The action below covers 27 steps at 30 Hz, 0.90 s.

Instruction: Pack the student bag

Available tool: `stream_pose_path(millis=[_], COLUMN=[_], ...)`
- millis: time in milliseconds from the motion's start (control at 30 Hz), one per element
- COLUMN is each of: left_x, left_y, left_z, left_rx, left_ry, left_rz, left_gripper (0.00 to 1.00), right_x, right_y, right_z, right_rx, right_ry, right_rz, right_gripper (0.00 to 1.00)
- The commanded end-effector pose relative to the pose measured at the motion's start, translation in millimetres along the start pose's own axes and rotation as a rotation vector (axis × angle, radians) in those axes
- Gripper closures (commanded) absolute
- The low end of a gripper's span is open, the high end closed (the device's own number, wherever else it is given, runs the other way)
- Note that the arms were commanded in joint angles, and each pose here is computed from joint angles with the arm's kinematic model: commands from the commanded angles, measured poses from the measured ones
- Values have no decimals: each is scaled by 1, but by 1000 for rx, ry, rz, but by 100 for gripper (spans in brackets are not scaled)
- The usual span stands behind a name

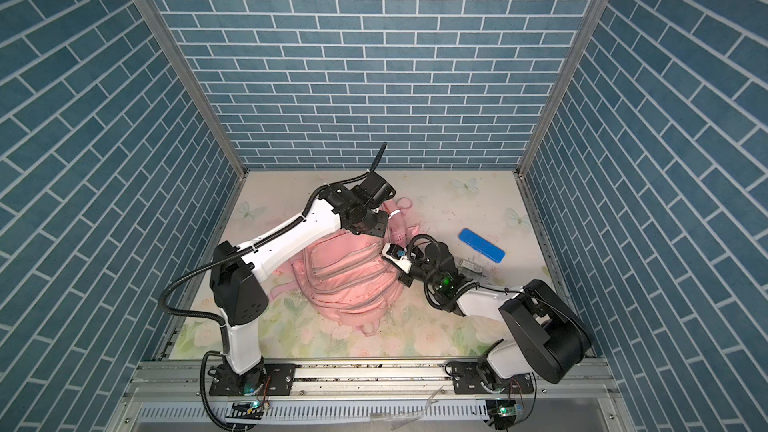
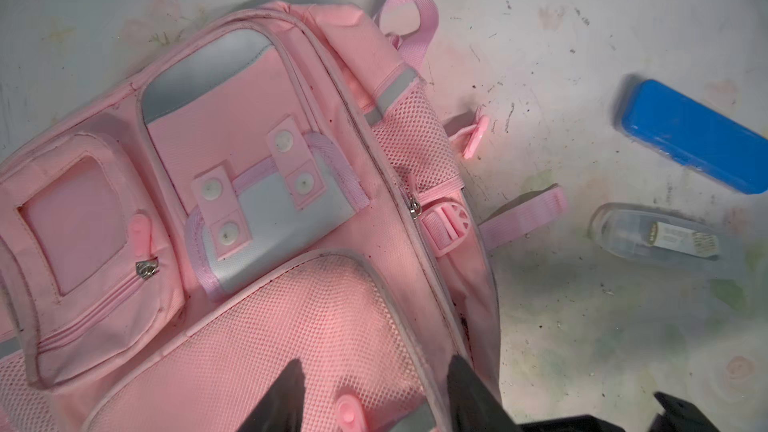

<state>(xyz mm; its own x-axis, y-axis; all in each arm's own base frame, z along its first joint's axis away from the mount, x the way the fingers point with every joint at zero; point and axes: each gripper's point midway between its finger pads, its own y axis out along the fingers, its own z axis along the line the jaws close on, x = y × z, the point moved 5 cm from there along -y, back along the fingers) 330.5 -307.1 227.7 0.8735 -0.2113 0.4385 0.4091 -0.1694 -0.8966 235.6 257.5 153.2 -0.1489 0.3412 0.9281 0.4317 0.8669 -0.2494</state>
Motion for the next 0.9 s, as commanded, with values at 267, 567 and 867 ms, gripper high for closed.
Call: stream_pose_path(millis=[267, 567, 867], left_x=[-26, -4, 70], left_y=[33, 42, 23], left_z=[-15, -13, -14], left_rx=[211, 8, -320], left_ry=[112, -70, -398], left_rz=[223, 231, 14], left_gripper=[44, 100, 100], right_x=[11, 4, 12], right_y=[-4, -10, -9], right_z=[-2, -17, -10], right_rx=[-82, -95, 89], right_ry=[-111, -106, -89], right_rz=[-57, 8, 7], right_gripper=[100, 100, 100])
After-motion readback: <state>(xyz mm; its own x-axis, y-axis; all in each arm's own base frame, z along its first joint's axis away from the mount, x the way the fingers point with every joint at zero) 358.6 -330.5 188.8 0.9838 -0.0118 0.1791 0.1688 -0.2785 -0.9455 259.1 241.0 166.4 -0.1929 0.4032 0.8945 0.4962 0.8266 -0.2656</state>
